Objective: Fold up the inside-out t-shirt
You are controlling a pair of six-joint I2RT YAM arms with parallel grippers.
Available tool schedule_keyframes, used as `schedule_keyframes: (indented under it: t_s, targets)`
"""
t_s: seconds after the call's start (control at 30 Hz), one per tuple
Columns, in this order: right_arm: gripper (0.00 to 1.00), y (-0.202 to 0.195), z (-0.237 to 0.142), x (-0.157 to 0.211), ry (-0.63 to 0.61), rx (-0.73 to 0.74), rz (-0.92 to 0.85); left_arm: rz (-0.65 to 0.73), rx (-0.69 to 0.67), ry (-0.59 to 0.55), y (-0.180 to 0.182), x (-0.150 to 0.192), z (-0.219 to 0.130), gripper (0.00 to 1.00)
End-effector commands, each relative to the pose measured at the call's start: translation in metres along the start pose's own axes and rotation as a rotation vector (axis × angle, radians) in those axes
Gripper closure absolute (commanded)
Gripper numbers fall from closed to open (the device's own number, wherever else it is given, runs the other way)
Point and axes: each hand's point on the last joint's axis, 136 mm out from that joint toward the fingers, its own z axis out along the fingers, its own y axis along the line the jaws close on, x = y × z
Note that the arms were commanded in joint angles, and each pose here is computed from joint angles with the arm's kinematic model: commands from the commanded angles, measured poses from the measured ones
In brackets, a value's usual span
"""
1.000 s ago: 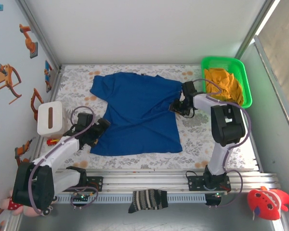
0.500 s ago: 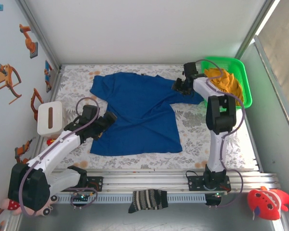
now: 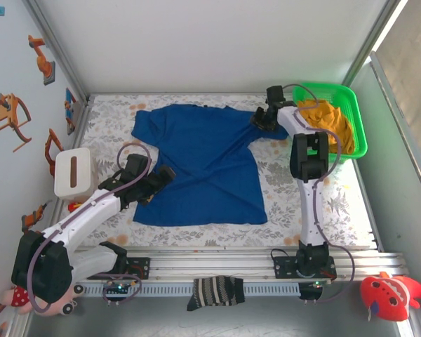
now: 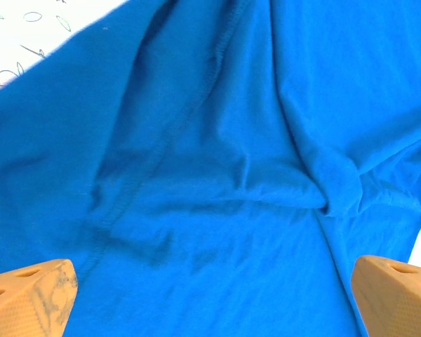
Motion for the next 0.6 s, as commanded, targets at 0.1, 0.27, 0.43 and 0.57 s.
schedule_keyframes:
  t_s: [0.1, 0.27, 0.43, 0.57]
  targets:
    - [0.66, 0.033, -0.001, -0.032, -0.031, -0.202, -0.046, 0.042, -0.012, -0.018, -0.002, -0.003, -0.004, 0.00]
    - [0.66, 0.083, -0.084, -0.038, -0.153, -0.395, -0.073, 0.118, -0.014, -0.041, -0.008, -0.010, -0.009, 0.01]
    - [0.66, 0.076, -0.153, 0.014, -0.156, -0.385, -0.044, 0.222, -0.017, -0.045, -0.016, -0.014, -0.012, 0.02]
    - [0.66, 0.054, -0.190, 0.091, -0.106, -0.322, -0.043, 0.319, -0.023, -0.031, -0.024, -0.014, -0.012, 0.03]
